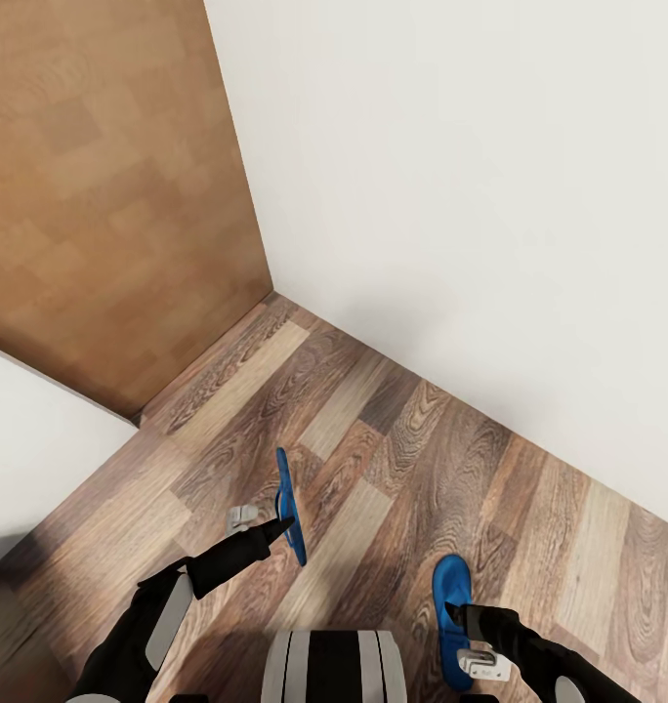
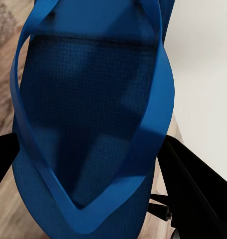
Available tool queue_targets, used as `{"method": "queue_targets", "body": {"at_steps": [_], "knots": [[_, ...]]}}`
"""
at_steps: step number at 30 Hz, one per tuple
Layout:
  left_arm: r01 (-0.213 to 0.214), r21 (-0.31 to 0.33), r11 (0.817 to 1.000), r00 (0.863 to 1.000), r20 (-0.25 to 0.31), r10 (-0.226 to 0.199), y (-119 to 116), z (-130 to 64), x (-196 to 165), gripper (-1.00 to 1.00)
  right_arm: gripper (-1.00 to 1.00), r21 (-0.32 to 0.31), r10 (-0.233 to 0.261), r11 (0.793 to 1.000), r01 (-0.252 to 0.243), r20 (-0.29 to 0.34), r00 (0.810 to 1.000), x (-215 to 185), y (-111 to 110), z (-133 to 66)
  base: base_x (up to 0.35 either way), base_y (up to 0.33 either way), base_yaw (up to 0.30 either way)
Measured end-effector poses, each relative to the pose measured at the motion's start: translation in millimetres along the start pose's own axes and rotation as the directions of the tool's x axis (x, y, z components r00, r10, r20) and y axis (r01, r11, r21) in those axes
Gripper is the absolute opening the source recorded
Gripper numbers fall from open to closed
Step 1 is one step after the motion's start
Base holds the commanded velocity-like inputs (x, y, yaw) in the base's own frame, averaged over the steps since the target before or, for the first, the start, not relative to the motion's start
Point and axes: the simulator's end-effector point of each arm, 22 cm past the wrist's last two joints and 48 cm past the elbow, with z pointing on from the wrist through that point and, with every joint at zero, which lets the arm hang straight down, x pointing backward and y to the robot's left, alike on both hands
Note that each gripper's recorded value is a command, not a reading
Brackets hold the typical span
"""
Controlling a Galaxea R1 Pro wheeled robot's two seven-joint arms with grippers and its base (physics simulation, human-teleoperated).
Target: In the bedroom, move the book from the bed onto either nightstand, and place the two sandals side by side next to the bed.
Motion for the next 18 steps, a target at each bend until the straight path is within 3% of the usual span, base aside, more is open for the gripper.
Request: {"method": "queue_targets", "body": {"at_steps": [18], "knots": [[0.024,-0.014,1.000,1.000,-0.018,-0.025,13,2.5,12,-1.00,1.00,-0.014,0.000,1.000,0.000,0.031,1.000,-14,11,6.2,0.000,0.000,0.000]]}}
